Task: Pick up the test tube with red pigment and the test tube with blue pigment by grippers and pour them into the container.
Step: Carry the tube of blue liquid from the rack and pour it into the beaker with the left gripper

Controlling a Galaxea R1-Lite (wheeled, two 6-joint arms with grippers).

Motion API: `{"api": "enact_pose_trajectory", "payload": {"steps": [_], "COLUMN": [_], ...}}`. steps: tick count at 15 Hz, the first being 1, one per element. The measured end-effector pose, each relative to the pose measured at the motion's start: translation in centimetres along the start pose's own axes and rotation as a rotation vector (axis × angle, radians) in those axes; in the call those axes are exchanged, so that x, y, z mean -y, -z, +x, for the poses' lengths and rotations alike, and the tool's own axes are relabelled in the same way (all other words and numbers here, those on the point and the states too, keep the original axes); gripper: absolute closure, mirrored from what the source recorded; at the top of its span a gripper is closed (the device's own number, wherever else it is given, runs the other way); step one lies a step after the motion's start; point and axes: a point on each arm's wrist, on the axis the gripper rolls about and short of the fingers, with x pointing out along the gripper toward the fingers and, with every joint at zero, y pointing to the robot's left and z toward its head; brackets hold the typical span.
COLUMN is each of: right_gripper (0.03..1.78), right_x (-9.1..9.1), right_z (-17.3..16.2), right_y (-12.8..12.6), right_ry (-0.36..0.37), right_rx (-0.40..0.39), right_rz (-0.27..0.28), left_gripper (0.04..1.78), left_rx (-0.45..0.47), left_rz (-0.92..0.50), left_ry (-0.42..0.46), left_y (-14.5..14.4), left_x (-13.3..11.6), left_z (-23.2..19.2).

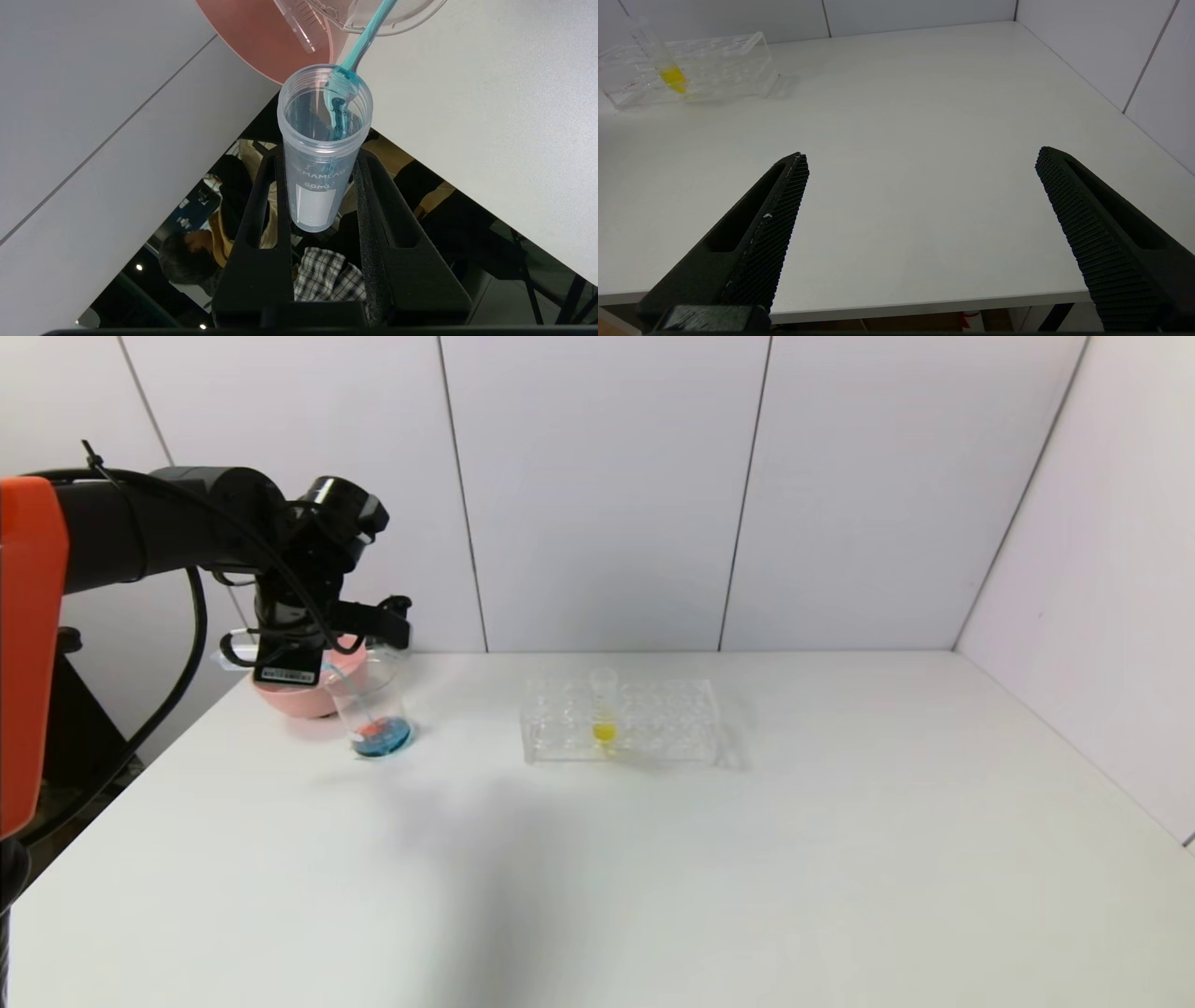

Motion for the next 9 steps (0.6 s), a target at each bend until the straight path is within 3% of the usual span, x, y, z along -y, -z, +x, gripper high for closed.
{"api": "enact_pose_trajectory", "payload": {"steps": [9], "right_gripper": [0.04], "right_x": [0.0], "right_z": [0.0], "right_y": [0.0], "right_ry": [0.0], "right_rx": [0.0], "right_rz": [0.0], "left_gripper": [1.4], "left_rx": [-0.023], "left_rz": [0.042], "left_ry": [-0.018], "left_y": [-1.4], "left_x": [0.5], "left_z": [-0.7]}}
